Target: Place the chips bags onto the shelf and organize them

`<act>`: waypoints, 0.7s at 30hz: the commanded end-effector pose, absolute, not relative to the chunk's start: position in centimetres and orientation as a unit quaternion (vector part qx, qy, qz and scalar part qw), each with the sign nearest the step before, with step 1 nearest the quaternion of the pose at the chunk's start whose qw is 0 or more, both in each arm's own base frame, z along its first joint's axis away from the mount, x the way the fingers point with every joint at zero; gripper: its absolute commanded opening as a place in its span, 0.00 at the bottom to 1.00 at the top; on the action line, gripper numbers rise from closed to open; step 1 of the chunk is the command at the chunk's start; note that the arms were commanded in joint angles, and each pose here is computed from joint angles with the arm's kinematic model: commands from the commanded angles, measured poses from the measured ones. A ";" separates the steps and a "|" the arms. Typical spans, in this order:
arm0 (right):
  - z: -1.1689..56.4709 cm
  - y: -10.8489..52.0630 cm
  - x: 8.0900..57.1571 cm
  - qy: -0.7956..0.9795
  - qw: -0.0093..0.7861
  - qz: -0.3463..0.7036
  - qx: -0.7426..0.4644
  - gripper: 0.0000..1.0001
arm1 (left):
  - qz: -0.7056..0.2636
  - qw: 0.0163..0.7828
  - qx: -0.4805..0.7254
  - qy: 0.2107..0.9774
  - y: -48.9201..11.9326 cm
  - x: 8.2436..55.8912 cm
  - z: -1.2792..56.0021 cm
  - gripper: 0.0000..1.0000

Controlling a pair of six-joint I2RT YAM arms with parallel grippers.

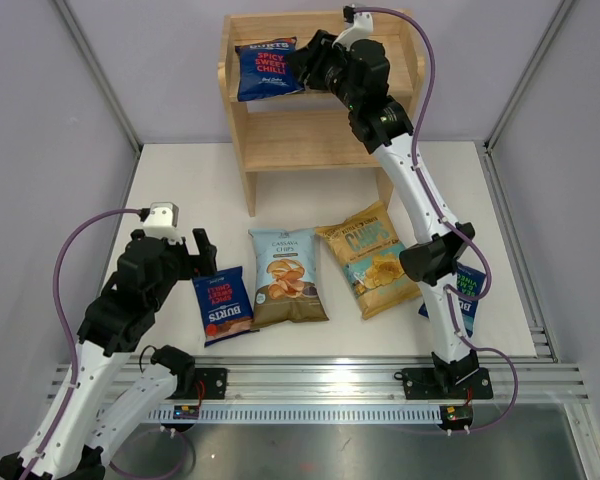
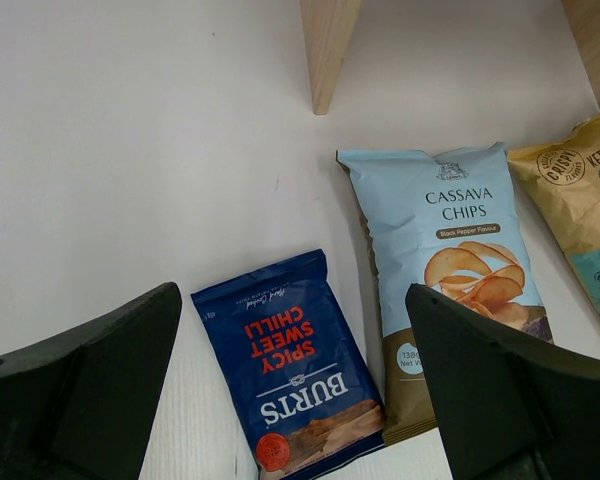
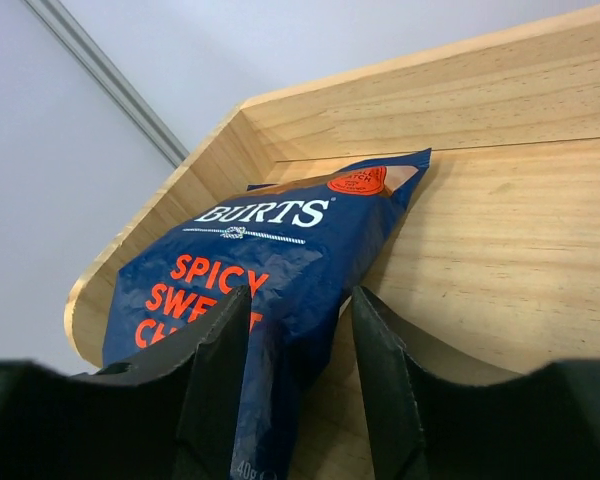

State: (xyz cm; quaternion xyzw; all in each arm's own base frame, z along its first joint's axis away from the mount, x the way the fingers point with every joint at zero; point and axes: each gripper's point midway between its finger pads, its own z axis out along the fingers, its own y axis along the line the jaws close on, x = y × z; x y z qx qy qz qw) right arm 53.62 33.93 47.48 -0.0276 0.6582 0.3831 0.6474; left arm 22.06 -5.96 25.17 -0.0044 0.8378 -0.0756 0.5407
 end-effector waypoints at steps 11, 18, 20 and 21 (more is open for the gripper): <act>55.9 27.8 48.0 0.626 0.702 0.338 0.000 0.81 | -0.028 0.511 -0.132 0.849 -3.6 22.9 24.1 0.99; 55.0 25.6 42.2 0.673 0.669 0.307 -0.069 0.99 | -0.063 0.444 -0.214 0.868 -3.2 23.3 19.0 0.99; 56.1 24.4 38.3 0.663 0.671 0.319 -0.096 0.99 | -0.099 0.427 -0.235 0.868 -3.4 23.4 17.9 0.99; 52.2 25.8 38.3 0.682 0.639 0.334 -0.122 0.99 | -0.093 0.418 -0.265 0.864 -2.2 23.1 16.6 0.99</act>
